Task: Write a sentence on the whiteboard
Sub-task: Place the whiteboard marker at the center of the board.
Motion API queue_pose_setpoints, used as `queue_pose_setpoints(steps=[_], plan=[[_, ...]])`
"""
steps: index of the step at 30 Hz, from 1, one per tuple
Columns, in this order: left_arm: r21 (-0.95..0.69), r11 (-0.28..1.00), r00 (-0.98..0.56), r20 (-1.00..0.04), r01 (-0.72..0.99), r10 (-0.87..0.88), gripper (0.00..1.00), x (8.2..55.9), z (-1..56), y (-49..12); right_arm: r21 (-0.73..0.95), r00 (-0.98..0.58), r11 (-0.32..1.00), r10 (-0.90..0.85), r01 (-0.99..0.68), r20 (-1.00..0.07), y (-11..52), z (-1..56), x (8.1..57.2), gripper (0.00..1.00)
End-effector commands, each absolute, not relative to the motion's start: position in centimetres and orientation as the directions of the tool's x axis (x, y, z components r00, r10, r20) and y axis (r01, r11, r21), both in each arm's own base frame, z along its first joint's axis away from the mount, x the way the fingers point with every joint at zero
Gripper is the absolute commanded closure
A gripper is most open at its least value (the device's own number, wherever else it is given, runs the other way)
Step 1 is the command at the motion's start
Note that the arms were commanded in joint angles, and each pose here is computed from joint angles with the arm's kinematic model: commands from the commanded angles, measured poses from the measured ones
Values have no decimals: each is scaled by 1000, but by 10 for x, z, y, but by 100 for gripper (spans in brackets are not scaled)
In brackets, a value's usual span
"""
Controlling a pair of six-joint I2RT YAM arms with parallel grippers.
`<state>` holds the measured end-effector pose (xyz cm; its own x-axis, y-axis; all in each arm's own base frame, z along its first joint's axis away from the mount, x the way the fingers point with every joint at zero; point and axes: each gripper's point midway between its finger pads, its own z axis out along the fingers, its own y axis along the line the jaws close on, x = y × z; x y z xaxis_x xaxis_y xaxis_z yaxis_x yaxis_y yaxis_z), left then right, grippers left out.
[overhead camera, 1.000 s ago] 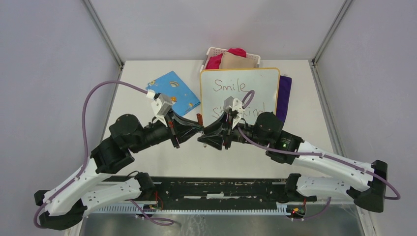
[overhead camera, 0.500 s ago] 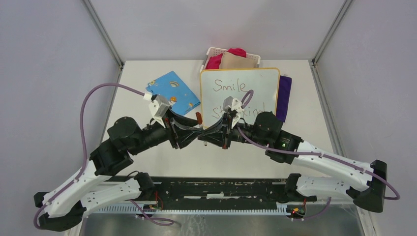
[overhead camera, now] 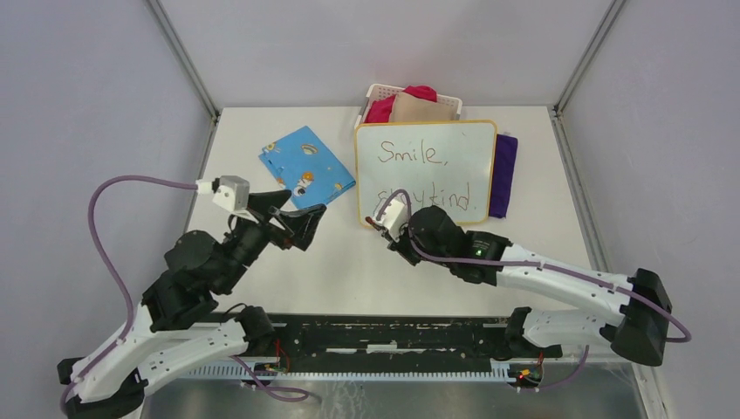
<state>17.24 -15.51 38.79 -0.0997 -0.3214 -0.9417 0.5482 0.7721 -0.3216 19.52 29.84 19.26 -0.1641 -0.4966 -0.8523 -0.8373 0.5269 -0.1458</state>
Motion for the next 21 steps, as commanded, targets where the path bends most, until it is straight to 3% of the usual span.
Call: queue_pose_setpoints(steps=[1,12,21], plan=[[-213,855,-93,-977,473,-192,0,198,356,-164,-300,-169,509,-685,-806,-709,264,151,205,100],[-80,926,-169,-985,370,-18,0,237,279,-190,-348,-178,463,-772,-815,-610,258,107,209,100],[-44,930,-194,-981,365,30,0,241,265,-194,-345,-195,454,-792,-821,-578,253,83,206,100]])
